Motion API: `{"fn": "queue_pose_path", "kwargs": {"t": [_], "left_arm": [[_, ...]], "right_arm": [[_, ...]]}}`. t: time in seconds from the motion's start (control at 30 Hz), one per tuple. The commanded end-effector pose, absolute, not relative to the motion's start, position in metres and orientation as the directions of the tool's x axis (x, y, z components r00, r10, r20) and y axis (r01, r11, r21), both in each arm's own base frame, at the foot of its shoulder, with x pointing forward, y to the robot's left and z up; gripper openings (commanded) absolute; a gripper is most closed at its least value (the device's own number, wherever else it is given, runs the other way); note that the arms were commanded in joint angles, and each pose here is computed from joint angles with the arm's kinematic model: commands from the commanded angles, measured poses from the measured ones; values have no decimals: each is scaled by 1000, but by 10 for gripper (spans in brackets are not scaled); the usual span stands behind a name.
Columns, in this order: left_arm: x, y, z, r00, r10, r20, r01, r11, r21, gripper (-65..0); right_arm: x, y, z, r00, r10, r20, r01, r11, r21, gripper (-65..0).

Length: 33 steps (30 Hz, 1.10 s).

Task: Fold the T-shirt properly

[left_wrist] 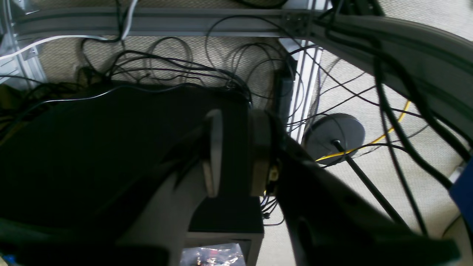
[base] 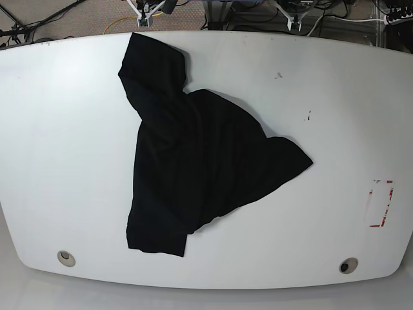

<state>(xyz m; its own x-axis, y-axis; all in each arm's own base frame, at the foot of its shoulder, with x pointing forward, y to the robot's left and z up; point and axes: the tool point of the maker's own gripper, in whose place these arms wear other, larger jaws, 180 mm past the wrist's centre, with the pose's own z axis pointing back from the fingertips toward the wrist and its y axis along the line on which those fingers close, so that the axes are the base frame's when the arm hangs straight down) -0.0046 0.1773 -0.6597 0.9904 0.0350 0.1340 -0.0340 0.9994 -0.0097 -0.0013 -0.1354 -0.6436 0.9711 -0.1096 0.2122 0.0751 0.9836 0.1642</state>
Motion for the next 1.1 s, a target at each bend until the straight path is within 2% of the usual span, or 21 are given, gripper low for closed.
{"fn": "queue_pose_path", "kwargs": {"t": [0.0, 0.2, 0.23, 0.27, 0.43, 0.67, 1.07], "left_arm": [[-35, 198, -654, 992, -1, 126, -3, 999, 33, -540], [-44, 205, -651, 990, -8, 139, 2, 999, 43, -541], [-23, 186, -654, 987, 15, 160, -16, 1000, 5, -543], [-22, 185, -655, 987, 16, 162, -16, 1000, 3, -543], [-11, 182, -655, 985, 16, 174, -16, 1000, -1, -543], [-11, 183, -655, 984, 16, 175, -16, 1000, 0, -543], [-5, 185, -653, 977, 23, 213, -24, 1000, 4, -547]], "right_arm": [[-13, -143, -632, 963, -101, 251, 68, 988, 136, -571], [-23, -139, -626, 963, -95, 254, 59, 987, 146, -572], [17, -135, -631, 951, -99, 294, 56, 987, 152, -556], [20, -131, -633, 951, -105, 292, 60, 986, 158, -556], [7, -131, -646, 969, -117, 217, 85, 985, 152, -563], [10, -130, -643, 948, -134, 288, 92, 984, 154, -563], [8, -131, -639, 943, -132, 307, 87, 984, 155, -563]]}}
